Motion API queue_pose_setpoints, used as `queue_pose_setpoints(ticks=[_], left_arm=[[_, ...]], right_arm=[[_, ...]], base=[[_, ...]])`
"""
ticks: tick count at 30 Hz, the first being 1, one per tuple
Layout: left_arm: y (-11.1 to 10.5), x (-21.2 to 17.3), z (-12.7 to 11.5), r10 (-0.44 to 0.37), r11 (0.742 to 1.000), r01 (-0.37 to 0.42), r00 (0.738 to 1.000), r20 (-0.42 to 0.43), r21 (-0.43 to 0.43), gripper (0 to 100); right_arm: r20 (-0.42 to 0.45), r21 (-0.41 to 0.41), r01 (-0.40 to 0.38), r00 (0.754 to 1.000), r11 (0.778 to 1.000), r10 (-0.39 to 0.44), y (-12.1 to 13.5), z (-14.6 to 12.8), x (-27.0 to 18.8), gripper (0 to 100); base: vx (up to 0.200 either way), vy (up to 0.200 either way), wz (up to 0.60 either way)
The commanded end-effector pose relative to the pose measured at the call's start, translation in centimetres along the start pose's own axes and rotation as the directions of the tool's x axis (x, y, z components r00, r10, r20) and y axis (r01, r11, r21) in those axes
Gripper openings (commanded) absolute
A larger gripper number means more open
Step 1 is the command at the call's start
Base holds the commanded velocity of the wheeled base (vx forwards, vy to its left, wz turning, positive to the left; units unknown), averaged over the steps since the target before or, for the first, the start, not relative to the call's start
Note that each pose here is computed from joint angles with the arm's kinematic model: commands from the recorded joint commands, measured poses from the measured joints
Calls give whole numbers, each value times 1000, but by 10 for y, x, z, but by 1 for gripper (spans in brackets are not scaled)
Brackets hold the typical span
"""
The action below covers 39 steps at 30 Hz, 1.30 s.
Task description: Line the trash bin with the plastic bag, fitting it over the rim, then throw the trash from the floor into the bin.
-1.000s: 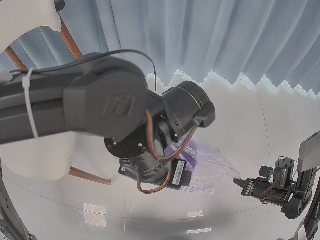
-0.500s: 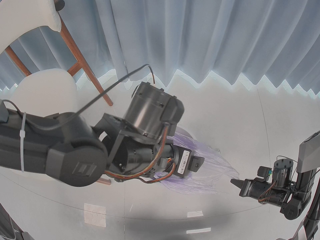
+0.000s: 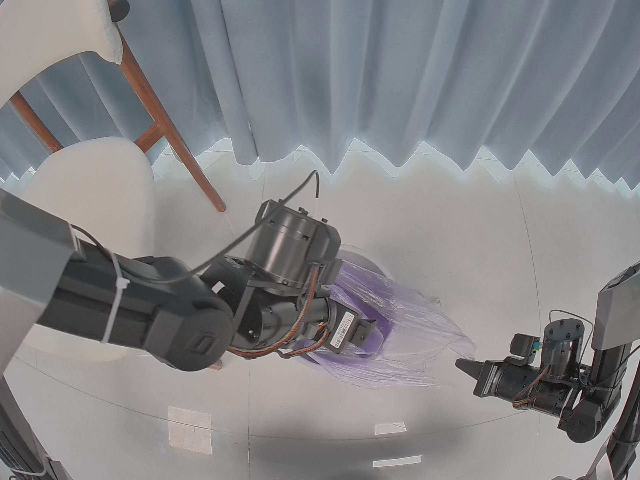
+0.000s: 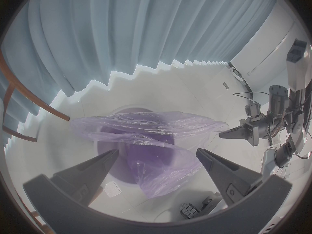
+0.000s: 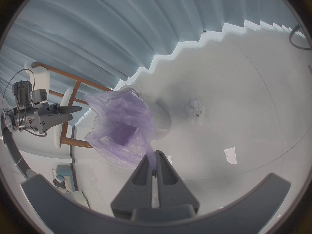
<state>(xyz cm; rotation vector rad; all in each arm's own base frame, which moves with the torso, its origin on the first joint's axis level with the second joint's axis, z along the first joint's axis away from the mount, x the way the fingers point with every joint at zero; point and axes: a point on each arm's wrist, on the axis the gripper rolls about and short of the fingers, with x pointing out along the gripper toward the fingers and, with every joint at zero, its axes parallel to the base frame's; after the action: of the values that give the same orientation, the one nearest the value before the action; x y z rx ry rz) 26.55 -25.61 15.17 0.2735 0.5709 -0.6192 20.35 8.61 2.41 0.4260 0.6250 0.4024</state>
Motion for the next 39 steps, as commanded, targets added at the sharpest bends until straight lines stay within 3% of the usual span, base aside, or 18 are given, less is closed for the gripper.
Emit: queue_pose_setpoints(ticks=[1, 12, 25, 31, 32, 39], left_arm=[[-8, 20, -7, -7, 1000, 7, 999, -38, 12, 100], [-16, 47, -18, 29, 999, -26, 995, -92, 33, 100], [-21, 83, -18, 48, 999, -46, 994, -94, 30, 100], [-22, 88, -11, 49, 998, -52, 996, -71, -47, 100], [-23, 87, -8, 48, 997, -51, 997, -61, -56, 0], [-33, 82, -9, 42, 998, -46, 996, -83, -43, 0]], right_arm=[[18, -2, -3, 1000, 1000, 3, 1, 2, 0, 0], [24, -3, -5, 1000, 1000, 5, 1, 3, 2, 0], [22, -3, -5, 1000, 1000, 5, 1, 2, 0, 0], [9, 2, 6, 1000, 1000, -6, 0, -1, -3, 0], [9, 2, 6, 1000, 1000, -6, 0, -1, -3, 0], [13, 2, 4, 1000, 1000, -4, 1, 0, -3, 0]], base=[[0, 0, 0], [0, 0, 0], [0, 0, 0], [0, 0, 0], [0, 0, 0], [0, 0, 0]])
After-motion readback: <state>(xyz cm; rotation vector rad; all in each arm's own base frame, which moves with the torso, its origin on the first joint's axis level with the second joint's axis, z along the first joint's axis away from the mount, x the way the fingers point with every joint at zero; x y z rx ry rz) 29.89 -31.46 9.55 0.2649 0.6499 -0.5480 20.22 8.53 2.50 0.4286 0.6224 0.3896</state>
